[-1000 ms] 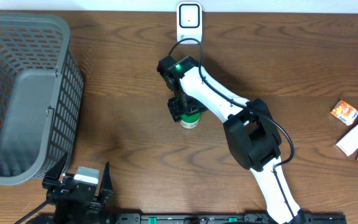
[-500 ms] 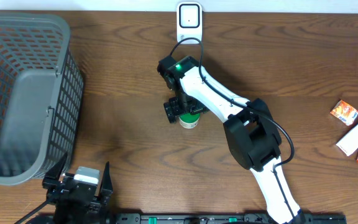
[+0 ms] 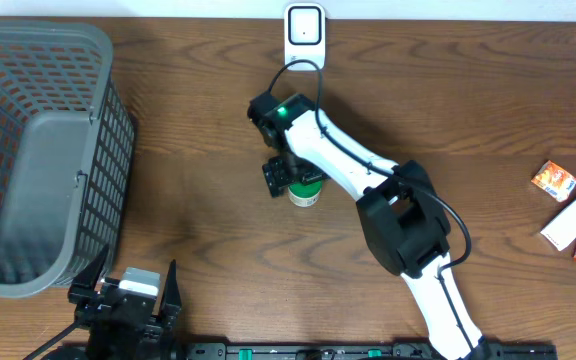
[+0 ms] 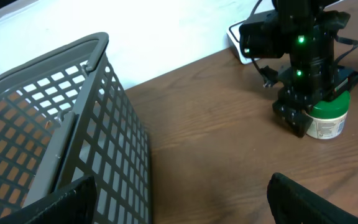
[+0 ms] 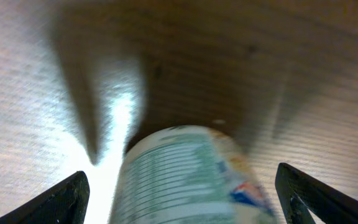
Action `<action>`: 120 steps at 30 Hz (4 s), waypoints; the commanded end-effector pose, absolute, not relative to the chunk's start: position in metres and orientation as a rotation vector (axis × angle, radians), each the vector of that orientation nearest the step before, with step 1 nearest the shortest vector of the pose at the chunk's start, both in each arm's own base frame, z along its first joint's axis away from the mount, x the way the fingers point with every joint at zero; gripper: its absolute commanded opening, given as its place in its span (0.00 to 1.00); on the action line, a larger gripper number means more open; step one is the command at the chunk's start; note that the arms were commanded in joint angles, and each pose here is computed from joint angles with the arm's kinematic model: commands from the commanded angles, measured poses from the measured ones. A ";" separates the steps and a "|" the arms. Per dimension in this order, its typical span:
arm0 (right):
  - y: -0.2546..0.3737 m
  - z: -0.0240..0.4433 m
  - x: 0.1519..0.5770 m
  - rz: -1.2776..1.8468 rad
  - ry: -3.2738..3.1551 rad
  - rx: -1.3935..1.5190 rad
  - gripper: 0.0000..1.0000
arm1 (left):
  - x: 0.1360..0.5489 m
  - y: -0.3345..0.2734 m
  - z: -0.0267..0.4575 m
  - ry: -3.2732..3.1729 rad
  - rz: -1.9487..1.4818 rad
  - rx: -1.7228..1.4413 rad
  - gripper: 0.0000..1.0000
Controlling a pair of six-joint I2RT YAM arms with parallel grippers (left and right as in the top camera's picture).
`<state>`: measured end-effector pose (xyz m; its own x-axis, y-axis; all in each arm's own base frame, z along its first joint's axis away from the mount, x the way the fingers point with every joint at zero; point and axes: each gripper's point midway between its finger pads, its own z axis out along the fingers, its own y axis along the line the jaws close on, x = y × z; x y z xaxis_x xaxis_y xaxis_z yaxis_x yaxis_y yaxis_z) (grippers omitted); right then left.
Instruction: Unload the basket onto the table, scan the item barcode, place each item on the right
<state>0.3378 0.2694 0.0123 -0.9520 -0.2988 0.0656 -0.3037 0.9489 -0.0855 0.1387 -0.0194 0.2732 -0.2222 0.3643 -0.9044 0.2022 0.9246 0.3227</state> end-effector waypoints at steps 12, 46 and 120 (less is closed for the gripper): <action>0.277 0.030 0.330 0.157 -3.081 0.484 0.79 | 0.137 -0.019 0.276 1.798 0.160 0.414 0.87; 0.308 0.071 0.366 -0.057 -3.230 0.621 0.98 | 0.137 -0.019 0.276 1.798 0.160 0.414 0.87; 0.314 -0.007 0.350 -0.075 -3.025 0.783 0.76 | 0.137 -0.019 0.276 1.799 0.160 0.414 0.87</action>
